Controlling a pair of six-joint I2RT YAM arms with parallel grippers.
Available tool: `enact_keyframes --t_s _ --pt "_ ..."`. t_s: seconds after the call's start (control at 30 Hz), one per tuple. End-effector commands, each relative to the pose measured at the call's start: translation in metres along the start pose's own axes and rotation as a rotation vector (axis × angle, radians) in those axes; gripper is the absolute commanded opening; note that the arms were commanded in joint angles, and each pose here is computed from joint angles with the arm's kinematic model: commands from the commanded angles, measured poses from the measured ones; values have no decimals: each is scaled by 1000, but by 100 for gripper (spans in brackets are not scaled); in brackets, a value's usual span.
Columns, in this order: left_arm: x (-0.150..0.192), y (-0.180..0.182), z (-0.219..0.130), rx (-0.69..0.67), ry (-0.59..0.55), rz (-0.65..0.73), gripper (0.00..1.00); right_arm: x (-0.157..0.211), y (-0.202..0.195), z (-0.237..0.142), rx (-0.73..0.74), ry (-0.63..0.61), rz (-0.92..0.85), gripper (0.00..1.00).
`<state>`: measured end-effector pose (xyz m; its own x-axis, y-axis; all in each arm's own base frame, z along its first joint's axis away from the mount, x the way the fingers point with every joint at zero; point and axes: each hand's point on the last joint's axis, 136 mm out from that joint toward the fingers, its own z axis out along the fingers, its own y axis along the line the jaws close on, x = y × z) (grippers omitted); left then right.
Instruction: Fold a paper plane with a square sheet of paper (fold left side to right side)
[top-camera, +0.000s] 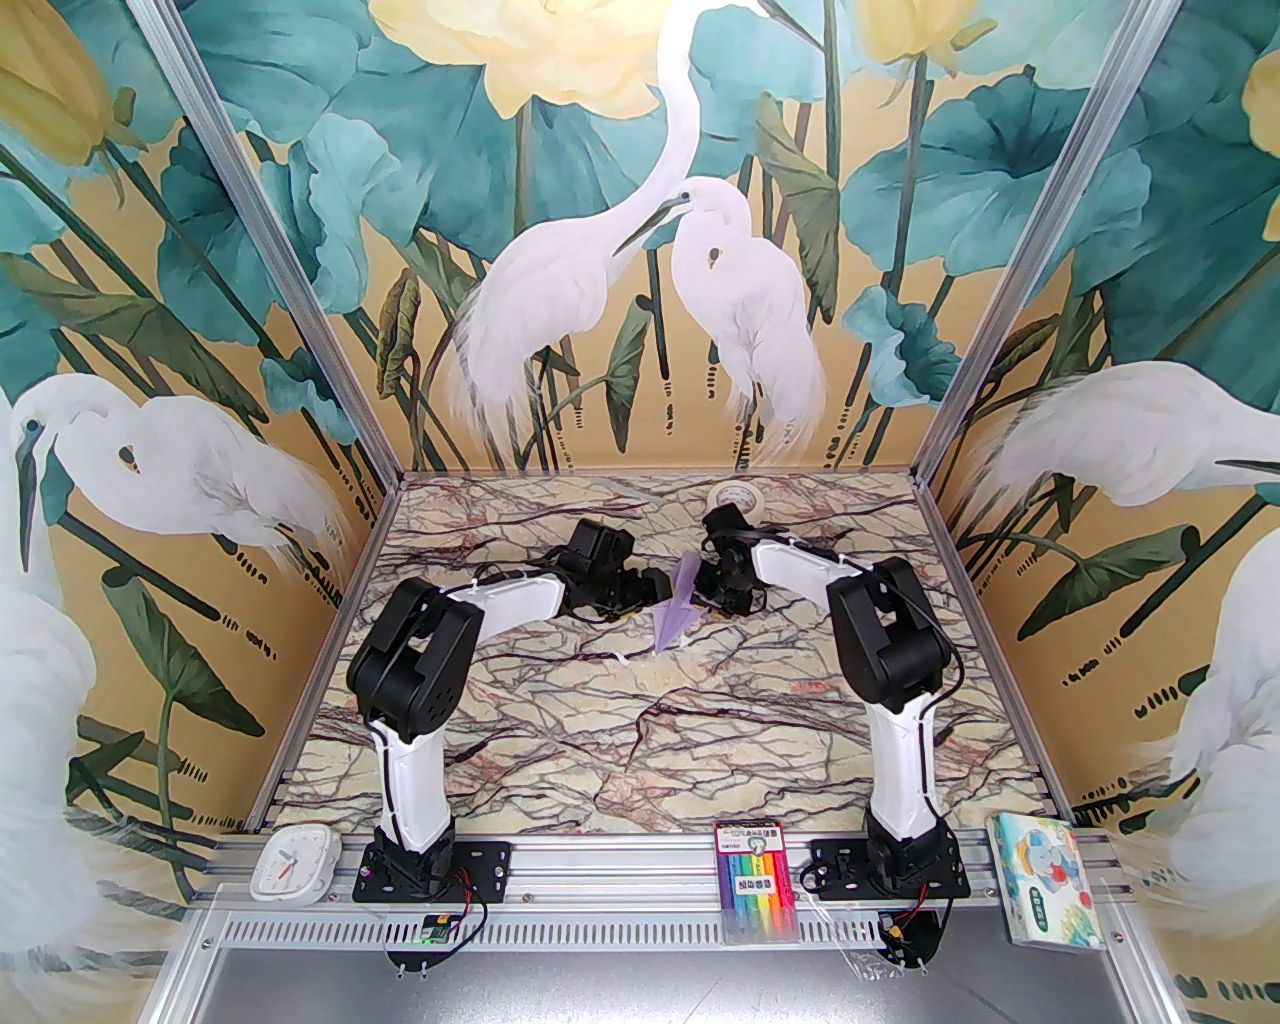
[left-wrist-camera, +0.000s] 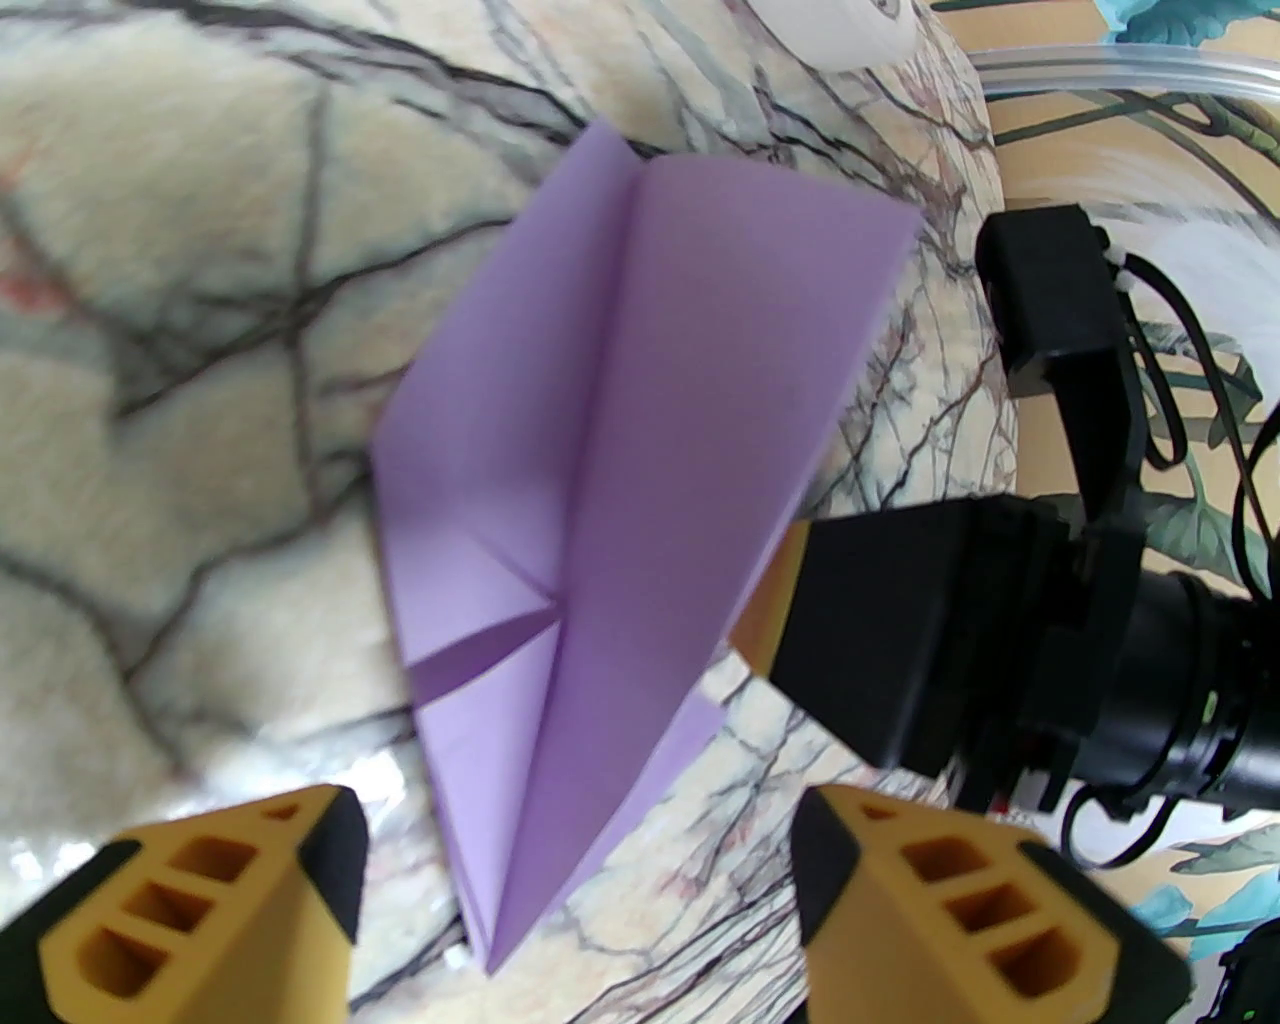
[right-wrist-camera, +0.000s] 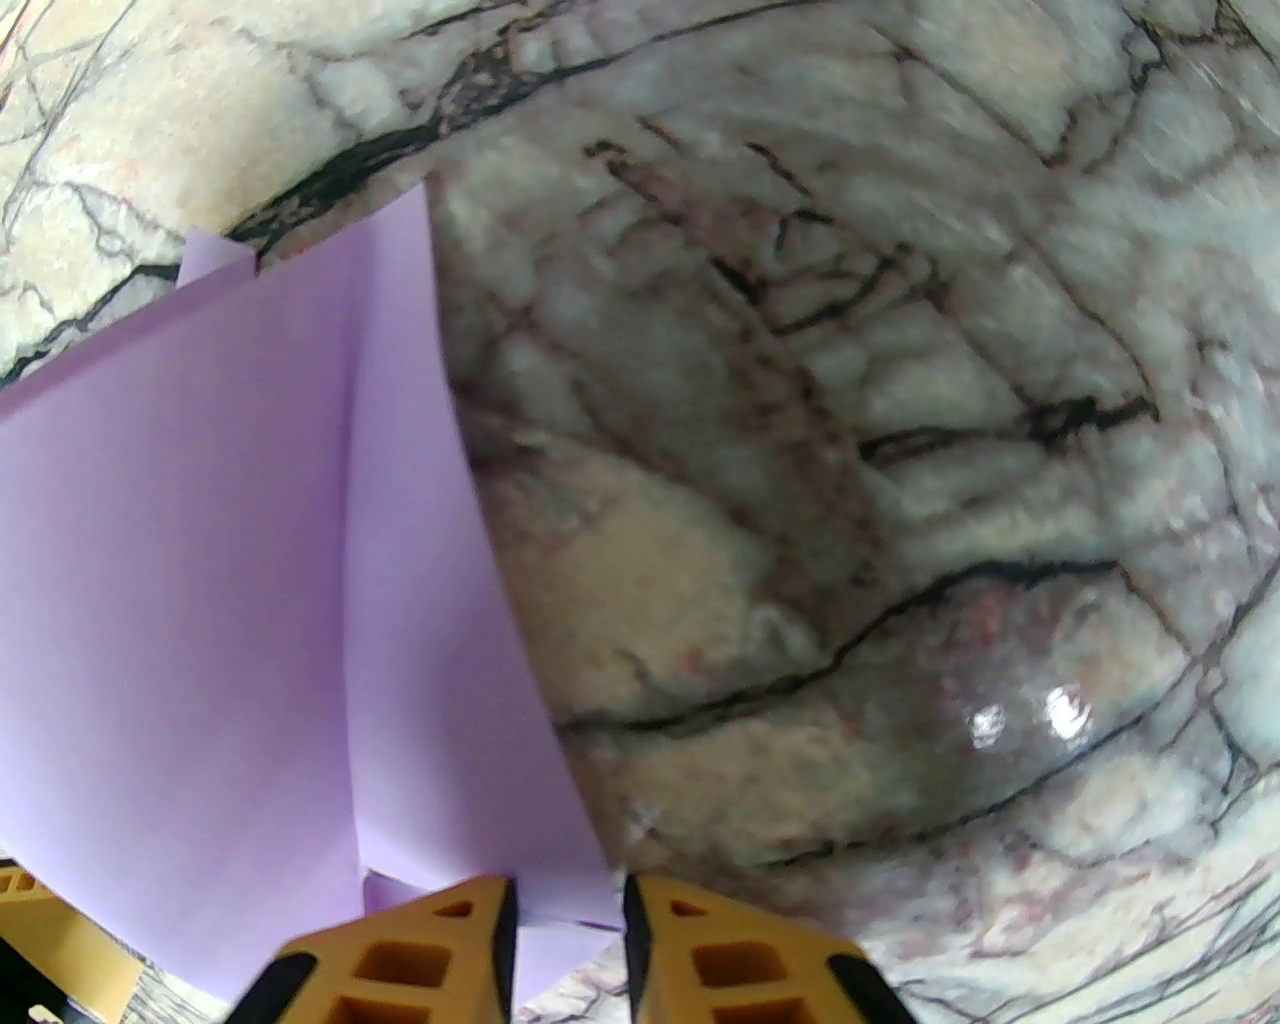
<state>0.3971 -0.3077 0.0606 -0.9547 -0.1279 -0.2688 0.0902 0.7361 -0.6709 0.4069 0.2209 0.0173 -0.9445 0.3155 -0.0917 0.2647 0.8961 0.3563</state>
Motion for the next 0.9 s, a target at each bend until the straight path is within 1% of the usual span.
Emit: enact_keyframes --t_s 0.0,0.1,0.3,0.4,0.43,0.57,0.63,0.73,0.87 --pt "11 9 13 -31 58 21 66 2 3 7 -37 3 4 21" --pt "12 7 19 -17 76 37 59 3 1 8 -40 4 9 20" --pt "16 3 26 -1 90 60 57 3 1 10 -47 9 14 21" --pt "19 -2 25 11 90 87 55 3 1 11 -49 10 17 21" --pt "20 -5 25 18 90 101 51 3 1 12 -47 12 18 21" --pt "25 -8 26 2 90 146 50 4 0 14 -45 18 21 21" --pt "26 -6 27 -32 87 161 51 4 -1 14 -44 21 21 21" --pt "23 1 26 -91 67 169 52 5 -1 15 -44 23 22 21" --pt "18 1 22 -110 44 174 52 6 -2 15 -43 26 23 21"
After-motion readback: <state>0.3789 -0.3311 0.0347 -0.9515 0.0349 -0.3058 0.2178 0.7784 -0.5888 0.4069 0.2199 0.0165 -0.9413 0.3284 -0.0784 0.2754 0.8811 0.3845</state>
